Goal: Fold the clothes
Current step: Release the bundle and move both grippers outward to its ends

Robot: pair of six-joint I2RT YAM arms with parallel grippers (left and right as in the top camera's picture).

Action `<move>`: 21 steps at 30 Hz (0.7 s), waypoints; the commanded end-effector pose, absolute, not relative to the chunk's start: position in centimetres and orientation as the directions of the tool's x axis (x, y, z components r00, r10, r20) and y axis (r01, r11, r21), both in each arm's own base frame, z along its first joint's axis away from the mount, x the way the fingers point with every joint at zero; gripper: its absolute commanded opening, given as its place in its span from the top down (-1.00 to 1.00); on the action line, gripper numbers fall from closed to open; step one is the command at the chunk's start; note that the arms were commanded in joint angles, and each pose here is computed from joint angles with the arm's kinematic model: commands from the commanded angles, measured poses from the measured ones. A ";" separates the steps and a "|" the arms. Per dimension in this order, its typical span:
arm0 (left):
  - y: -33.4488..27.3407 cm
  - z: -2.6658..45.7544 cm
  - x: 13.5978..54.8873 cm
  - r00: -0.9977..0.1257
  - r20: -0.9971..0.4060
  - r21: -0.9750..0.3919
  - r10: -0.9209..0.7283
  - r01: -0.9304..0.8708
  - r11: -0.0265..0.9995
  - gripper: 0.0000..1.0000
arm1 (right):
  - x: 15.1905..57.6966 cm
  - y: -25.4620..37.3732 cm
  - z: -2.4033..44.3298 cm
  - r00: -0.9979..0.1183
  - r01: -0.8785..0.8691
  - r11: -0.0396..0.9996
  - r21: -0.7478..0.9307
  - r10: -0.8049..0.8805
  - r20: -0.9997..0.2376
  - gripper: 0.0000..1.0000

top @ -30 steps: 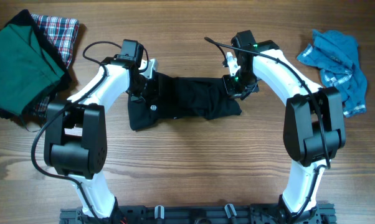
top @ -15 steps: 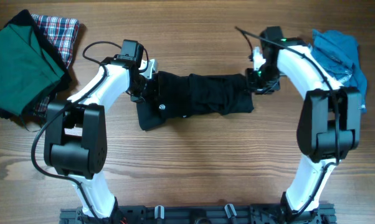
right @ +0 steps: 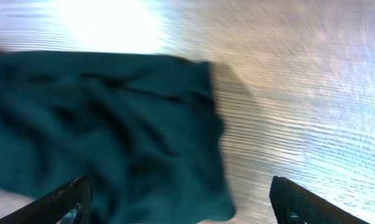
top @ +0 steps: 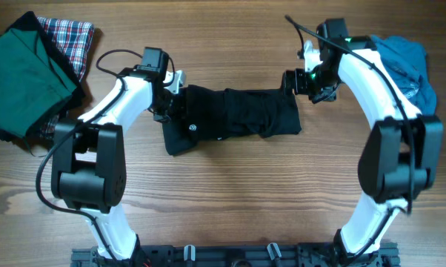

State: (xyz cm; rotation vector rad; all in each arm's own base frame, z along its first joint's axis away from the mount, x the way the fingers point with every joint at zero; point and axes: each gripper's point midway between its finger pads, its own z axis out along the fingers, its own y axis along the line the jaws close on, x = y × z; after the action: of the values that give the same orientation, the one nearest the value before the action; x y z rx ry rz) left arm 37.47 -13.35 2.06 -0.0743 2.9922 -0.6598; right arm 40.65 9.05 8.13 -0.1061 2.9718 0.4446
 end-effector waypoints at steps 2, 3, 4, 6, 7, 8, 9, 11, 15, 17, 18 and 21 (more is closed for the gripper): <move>-11.8 5.7 38.3 -0.982 -0.152 -0.429 -0.109 -0.033 0.903 0.79 | 40.4 12.5 10.7 -0.970 -0.195 0.920 0.341 -0.128 -0.208 -0.19; -11.6 6.8 38.6 -0.977 -0.183 -0.432 -0.114 -0.025 0.902 0.66 | 40.3 13.2 10.7 -0.967 -0.210 0.915 0.345 -0.142 -0.210 0.33; -11.3 7.7 38.7 -0.971 -0.205 -0.433 -0.121 -0.021 0.901 0.58 | 40.2 13.6 10.7 -0.967 -0.212 0.914 0.345 -0.146 -0.209 0.74; -10.8 8.9 38.8 -0.964 -0.227 -0.437 -0.137 -0.025 0.899 0.46 | 40.1 14.5 10.5 -0.965 -0.220 0.911 0.348 -0.152 -0.212 0.91; -10.5 9.1 38.7 -0.964 -0.224 -0.437 -0.146 -0.035 0.899 0.46 | 40.0 14.8 10.3 -0.964 -0.228 0.909 0.348 -0.159 -0.216 0.91; -10.2 9.0 38.5 -0.963 -0.203 -0.441 -0.176 -0.071 0.895 0.45 | 39.8 15.3 9.7 -0.962 -0.238 0.907 0.348 -0.170 -0.216 0.91; -9.8 8.9 38.3 -0.963 -0.185 -0.441 -0.194 -0.095 0.892 0.45 | 39.6 15.5 9.2 -0.961 -0.243 0.905 0.348 -0.176 -0.213 0.91; -9.2 8.6 37.9 -0.963 -0.154 -0.439 -0.220 -0.133 0.889 0.42 | 39.2 15.9 8.1 -0.962 -0.247 0.904 0.349 -0.185 -0.201 0.91; -8.5 8.6 37.7 -0.959 -0.131 -0.443 -0.250 -0.169 0.880 0.35 | 38.8 16.2 6.7 -0.961 -0.253 0.900 0.356 -0.192 -0.198 0.92; -8.3 8.6 37.8 -0.955 -0.122 -0.445 -0.270 -0.191 0.875 0.35 | 38.5 16.1 6.1 -0.963 -0.250 0.900 0.356 -0.192 -0.191 0.91; -8.2 8.6 37.7 -0.954 -0.119 -0.445 -0.276 -0.197 0.874 0.36 | 38.4 16.0 5.8 -0.963 -0.249 0.901 0.356 -0.192 -0.188 0.91; -7.4 8.1 37.4 -0.950 -0.102 -0.440 -0.295 -0.223 0.870 0.38 | 38.2 15.8 4.5 -0.964 -0.242 0.906 0.348 -0.184 -0.189 0.91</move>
State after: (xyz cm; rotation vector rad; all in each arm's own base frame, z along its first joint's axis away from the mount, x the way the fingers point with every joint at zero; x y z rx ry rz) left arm 37.88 -8.38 8.61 -0.3276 2.8633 -0.6526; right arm 38.85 15.66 6.09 -0.3463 2.8915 0.5447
